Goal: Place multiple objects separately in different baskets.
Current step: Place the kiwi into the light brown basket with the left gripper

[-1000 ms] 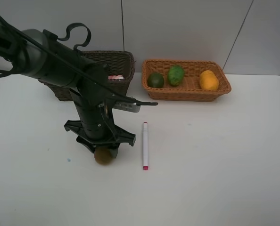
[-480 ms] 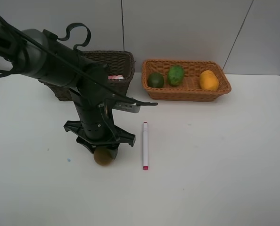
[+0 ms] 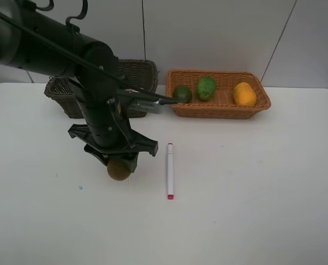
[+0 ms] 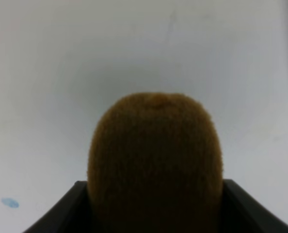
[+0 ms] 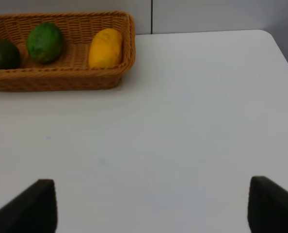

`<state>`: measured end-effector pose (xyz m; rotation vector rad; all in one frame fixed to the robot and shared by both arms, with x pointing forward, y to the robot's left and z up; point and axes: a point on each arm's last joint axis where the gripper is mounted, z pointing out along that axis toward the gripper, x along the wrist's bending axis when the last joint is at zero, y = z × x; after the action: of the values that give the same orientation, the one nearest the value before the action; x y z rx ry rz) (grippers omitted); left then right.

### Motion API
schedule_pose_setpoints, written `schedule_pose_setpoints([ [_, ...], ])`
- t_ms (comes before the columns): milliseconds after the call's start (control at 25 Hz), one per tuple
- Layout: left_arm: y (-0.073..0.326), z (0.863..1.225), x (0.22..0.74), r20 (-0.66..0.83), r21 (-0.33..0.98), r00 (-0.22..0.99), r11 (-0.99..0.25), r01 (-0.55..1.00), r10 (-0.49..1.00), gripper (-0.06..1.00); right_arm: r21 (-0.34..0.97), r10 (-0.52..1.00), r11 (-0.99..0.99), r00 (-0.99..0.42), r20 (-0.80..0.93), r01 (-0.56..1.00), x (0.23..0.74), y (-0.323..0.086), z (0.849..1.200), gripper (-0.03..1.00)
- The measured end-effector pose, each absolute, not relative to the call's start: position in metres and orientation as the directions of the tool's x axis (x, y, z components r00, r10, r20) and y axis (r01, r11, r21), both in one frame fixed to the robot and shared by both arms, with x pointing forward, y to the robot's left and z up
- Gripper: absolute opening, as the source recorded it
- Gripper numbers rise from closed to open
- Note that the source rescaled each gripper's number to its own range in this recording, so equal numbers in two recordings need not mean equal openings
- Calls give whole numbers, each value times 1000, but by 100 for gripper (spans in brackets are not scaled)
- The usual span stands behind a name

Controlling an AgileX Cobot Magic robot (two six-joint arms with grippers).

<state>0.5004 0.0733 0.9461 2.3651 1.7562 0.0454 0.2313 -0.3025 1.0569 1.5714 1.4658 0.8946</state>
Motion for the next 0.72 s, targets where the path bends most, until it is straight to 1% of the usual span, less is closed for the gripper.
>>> schedule_pose_setpoints([
  [320,71,1015,505,-102,243,324,-292,925,941,55,899,996,-18,82,-20,438,231,-303,1057,98],
  [600,59,1076,520,-137,401,381,-300,865,915,55,899,996,-18,82,-20,438,231,-303,1057,98],
  [720,54,1097,526,-136,483,430,-319,815,892,55,899,996,-18,82,-20,438,231,-303,1057,98],
])
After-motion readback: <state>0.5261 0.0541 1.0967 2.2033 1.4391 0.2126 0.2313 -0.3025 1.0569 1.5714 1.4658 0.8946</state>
